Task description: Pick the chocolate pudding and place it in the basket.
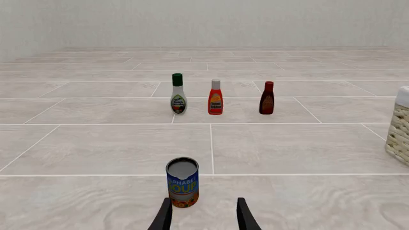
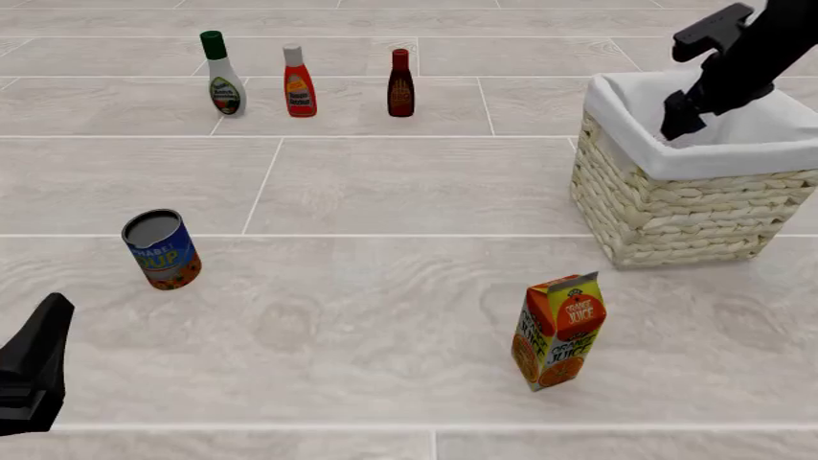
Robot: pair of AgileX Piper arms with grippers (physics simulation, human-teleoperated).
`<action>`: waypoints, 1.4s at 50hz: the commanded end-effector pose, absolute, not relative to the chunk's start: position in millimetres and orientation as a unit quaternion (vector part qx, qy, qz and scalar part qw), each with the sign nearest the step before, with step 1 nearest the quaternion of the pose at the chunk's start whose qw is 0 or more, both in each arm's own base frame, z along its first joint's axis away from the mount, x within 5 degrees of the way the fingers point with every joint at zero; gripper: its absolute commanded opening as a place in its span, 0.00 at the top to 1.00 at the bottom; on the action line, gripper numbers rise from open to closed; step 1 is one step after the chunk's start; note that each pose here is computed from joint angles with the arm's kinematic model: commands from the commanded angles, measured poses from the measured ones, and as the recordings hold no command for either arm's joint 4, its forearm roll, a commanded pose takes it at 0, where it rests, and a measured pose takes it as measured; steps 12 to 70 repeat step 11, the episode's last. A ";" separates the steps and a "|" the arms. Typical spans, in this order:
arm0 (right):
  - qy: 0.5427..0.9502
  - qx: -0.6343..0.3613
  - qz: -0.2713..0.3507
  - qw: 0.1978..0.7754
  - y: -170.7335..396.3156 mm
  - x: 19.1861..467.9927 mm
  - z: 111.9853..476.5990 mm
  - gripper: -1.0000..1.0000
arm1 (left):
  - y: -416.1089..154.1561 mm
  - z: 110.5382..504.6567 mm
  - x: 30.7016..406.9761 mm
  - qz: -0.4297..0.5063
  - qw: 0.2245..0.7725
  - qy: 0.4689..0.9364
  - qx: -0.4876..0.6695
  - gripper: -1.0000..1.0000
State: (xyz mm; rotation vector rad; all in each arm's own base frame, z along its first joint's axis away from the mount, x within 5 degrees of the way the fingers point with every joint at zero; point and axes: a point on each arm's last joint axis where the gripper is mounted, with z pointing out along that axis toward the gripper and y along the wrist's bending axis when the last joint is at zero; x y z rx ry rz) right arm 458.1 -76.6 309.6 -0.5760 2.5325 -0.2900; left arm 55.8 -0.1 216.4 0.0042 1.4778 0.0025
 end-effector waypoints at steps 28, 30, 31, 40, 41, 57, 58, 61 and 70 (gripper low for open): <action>0.930 -0.212 -0.112 0.278 -68.3 421.9 341.8 0.00 | 0.0 215.9 55.8 0.002 0.739 0.674 0.002 0.00; 0.930 -0.212 -0.112 0.278 -68.3 421.9 341.8 0.00 | 0.0 215.9 55.8 0.002 0.739 0.674 0.002 0.00; 0.930 -0.212 -0.112 0.278 -68.3 421.9 341.8 0.00 | 0.0 215.9 55.8 0.002 0.739 0.674 0.002 0.00; 0.930 -0.212 -0.112 0.278 -68.3 421.9 341.8 0.00 | 0.0 215.9 55.8 0.002 0.739 0.674 0.002 0.00; 0.930 -0.212 -0.112 0.278 -68.3 421.9 341.8 0.00 | 0.0 215.9 55.8 0.002 0.739 0.674 0.002 0.00; 0.930 -0.212 -0.112 0.278 -68.3 421.9 341.8 0.00 | 0.0 215.9 55.8 0.002 0.739 0.674 0.002 0.00; 0.930 -0.212 -0.112 0.278 -68.3 421.9 341.8 0.00 | 0.0 215.9 55.8 0.002 0.739 0.674 0.002 0.00; 0.930 -0.212 -0.112 0.278 -68.3 421.9 341.8 0.00 | 0.0 215.9 55.8 0.002 0.739 0.674 0.002 0.00; 0.930 -0.212 -0.112 0.278 -68.3 421.9 341.8 0.00 | 0.0 215.9 55.8 0.002 0.739 0.674 0.002 0.00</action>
